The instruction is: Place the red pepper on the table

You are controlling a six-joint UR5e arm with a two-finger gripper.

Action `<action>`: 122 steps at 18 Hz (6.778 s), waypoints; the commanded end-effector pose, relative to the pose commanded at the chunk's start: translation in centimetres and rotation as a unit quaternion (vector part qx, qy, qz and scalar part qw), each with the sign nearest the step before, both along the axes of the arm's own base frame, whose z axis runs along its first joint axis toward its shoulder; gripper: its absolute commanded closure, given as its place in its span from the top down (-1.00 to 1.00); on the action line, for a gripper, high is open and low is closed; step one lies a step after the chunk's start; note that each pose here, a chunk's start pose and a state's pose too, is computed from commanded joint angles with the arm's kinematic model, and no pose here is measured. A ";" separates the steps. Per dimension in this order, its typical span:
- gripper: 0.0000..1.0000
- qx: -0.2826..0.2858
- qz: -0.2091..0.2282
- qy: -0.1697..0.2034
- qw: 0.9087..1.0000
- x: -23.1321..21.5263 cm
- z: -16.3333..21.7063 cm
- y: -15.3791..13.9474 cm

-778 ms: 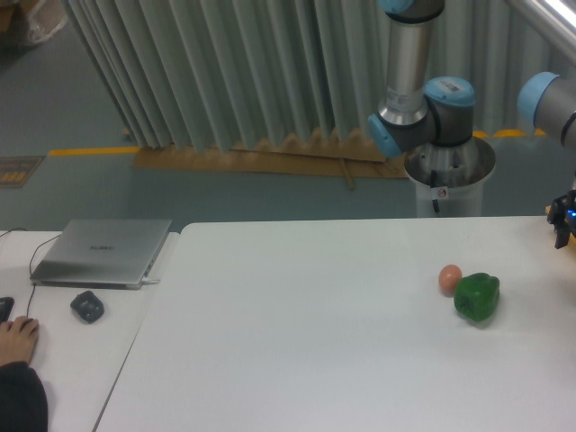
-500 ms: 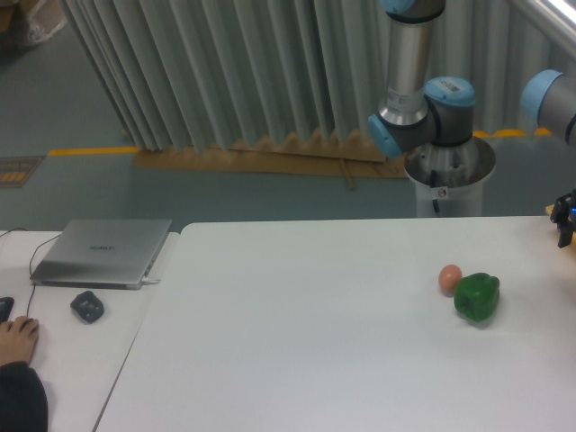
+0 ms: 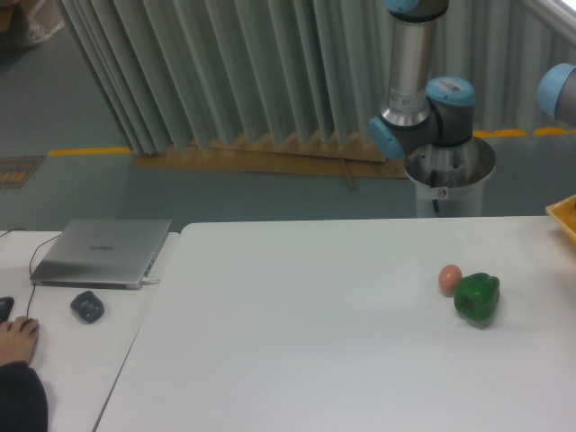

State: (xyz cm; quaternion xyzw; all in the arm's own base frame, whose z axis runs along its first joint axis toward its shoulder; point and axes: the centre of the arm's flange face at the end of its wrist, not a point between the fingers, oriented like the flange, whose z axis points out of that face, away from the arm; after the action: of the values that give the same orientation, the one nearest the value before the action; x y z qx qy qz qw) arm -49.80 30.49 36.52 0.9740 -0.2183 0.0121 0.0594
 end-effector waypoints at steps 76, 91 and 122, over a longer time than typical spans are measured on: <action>0.09 0.000 0.052 -0.106 0.993 -4.1 -7.1 -18.6; -0.03 0.004 -0.015 -0.056 0.998 -2.7 0.6 -13.3; -0.15 0.125 0.081 -0.090 0.985 3.7 6.2 3.1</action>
State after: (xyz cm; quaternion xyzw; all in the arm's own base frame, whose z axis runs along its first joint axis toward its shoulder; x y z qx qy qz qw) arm -46.12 33.61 42.76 0.9831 -0.1432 0.0773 -0.0845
